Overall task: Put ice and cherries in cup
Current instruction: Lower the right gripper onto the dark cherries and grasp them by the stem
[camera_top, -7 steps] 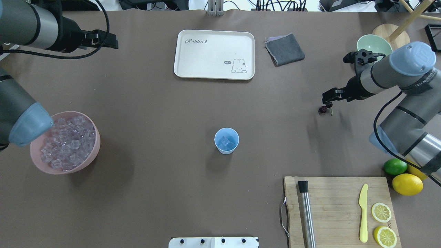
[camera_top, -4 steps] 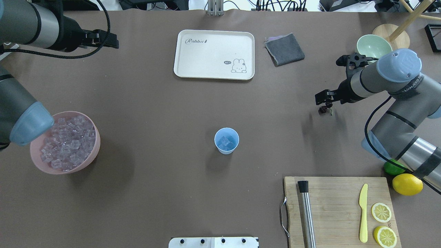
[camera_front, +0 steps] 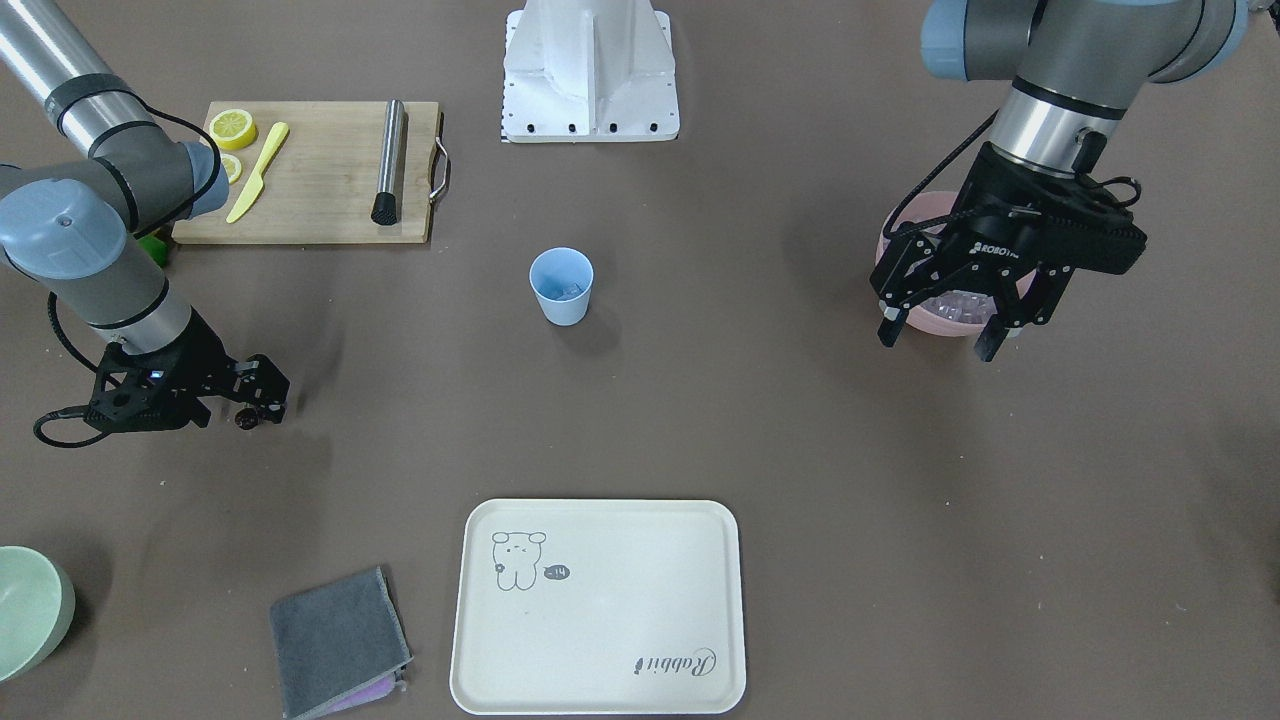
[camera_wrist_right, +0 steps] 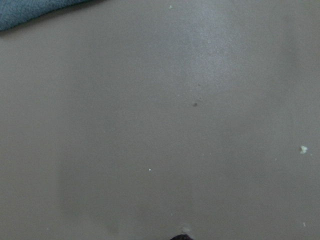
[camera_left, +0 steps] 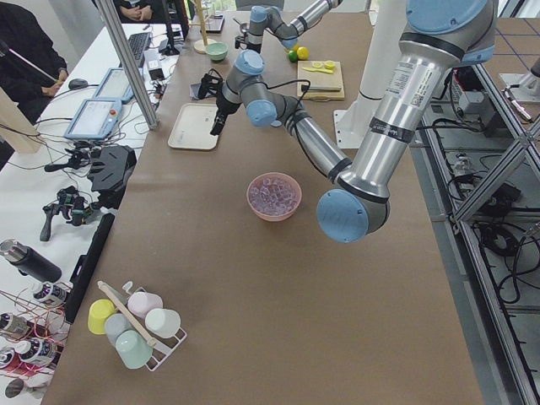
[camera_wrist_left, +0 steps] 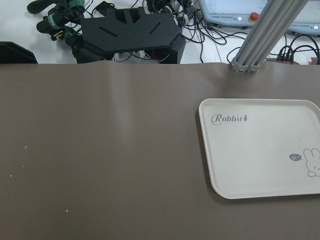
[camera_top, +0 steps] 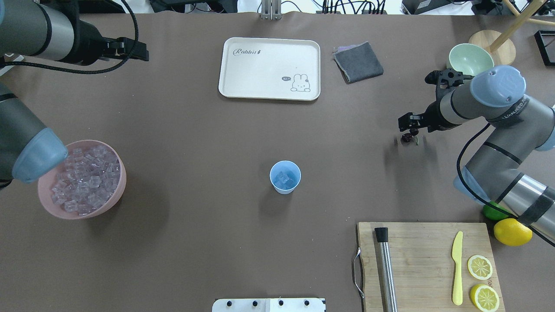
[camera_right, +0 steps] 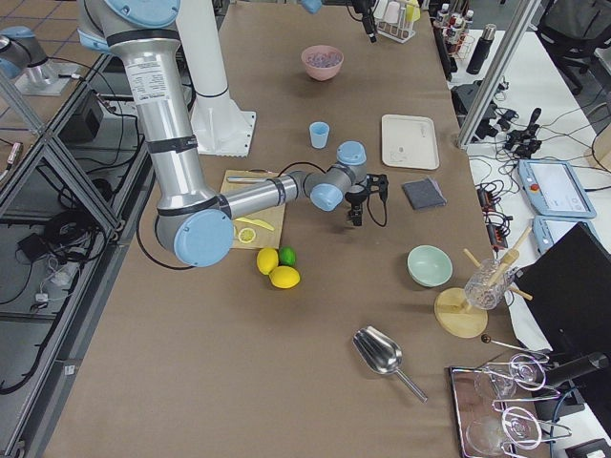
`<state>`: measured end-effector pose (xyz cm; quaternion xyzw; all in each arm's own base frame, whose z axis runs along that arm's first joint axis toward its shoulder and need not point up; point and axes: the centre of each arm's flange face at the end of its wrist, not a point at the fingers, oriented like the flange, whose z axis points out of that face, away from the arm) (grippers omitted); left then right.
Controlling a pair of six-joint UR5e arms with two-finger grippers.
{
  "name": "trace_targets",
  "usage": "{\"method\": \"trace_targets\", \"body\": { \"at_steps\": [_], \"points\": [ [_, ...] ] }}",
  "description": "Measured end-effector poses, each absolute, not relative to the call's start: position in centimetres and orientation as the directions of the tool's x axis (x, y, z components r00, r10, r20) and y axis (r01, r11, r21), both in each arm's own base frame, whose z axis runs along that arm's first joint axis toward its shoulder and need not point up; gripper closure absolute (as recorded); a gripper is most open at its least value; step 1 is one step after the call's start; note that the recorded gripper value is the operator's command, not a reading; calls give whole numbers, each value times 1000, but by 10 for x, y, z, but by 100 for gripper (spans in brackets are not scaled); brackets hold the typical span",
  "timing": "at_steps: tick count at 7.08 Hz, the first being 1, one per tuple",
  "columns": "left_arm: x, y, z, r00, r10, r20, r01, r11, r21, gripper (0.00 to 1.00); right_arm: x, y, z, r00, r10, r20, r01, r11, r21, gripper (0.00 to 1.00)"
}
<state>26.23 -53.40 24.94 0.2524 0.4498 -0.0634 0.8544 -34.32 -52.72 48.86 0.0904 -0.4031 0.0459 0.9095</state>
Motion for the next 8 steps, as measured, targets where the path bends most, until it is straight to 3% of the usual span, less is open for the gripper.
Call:
{"method": "trace_targets", "body": {
  "at_steps": [1,6,8],
  "points": [
    [262,-534,250,588,118,-800,335,865,374,2,-343,-527,489,671,14,741,-160,979,127,51],
    [267,-537,252,591,117,-798,329,868,371,2,-341,-528,494,680,21,733,-167,978,127,55],
    [269,-541,252,598,127,-791,320,867,381,2,-342,-529,494,680,21,733,-167,978,127,76]
  ]
}}
